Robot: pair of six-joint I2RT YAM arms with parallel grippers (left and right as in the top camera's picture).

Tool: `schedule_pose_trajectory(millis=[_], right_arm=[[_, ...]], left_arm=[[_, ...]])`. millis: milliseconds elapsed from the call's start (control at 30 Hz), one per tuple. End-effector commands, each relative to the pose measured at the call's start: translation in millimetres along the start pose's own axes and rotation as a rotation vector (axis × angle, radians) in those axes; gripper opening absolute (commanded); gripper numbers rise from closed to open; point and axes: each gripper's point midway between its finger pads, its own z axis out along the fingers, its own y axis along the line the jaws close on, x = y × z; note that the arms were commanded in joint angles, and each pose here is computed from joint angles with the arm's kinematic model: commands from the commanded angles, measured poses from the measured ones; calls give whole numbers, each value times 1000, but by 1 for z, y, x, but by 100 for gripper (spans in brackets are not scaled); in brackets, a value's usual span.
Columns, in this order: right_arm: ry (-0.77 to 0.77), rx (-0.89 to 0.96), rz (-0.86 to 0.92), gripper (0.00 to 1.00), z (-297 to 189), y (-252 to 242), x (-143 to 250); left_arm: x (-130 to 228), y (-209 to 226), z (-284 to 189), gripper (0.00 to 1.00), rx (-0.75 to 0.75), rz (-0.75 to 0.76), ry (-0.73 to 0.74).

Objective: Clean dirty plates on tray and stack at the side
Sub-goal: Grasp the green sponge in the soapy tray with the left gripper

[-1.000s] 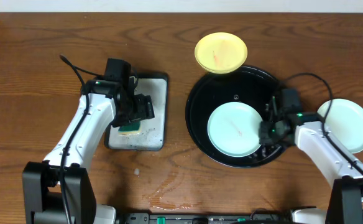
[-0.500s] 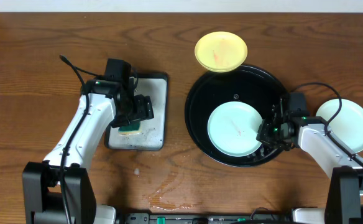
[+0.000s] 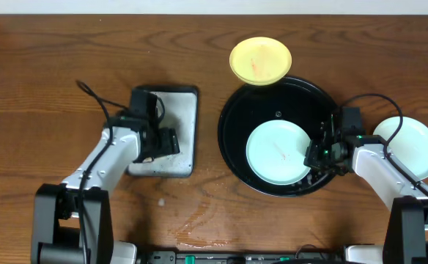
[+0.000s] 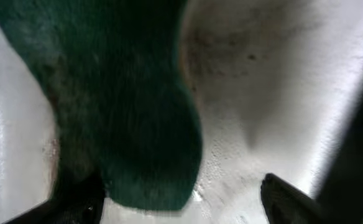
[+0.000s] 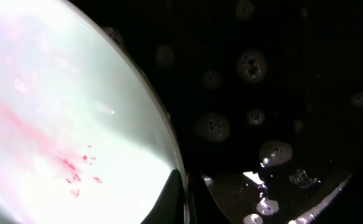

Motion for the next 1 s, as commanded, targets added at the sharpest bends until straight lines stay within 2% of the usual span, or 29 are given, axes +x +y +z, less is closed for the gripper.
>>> schedule_pose_trajectory(millis=[0, 67, 100, 133, 167, 200, 233, 267, 400, 500, 600, 700, 833, 900, 967], right_arm=[[-9, 34, -29, 1, -1, -5, -4], [-6, 35, -29, 1, -1, -5, -4], [-6, 35, -29, 1, -1, -5, -4], [-6, 35, -29, 1, -1, -5, -4], [-6, 35, -29, 1, -1, -5, -4], [-6, 35, -29, 1, -1, -5, -4], [-6, 35, -29, 1, -1, -5, -4], [-6, 35, -29, 1, -1, -5, -3], [-6, 35, -29, 1, -1, -5, -3], [-6, 35, -29, 1, -1, -5, -3], [-6, 35, -28, 1, -1, -5, -3], [-6, 35, -28, 2, -1, -5, -3], [-2, 36, -27, 1, -1, -5, -2], [4, 38, -26, 1, -1, -6, -1], [9, 40, -25, 1, -1, -6, 0]], left_arm=[[6, 18, 12, 64, -79, 1, -25], [4, 15, 10, 37, -68, 3, -28], [5, 14, 10, 28, -60, 2, -18], [8, 10, 8, 24, -41, 1, 1], [11, 6, 5, 24, -17, 0, 24], [14, 0, 2, 30, 8, -2, 47], [17, -5, -3, 46, 36, -5, 74], [17, -9, -8, 55, 54, -6, 88], [9, -17, -33, 61, 66, -7, 99], [-4, -14, -42, 66, 28, -1, 52], [-18, 5, -38, 67, -82, 2, -16], [-26, 12, -27, 67, -124, 3, -46], [-22, 21, -1, 66, -163, 2, -6], [-17, 23, 12, 58, -174, 2, 31], [-13, 25, 22, 40, -183, 1, 58]])
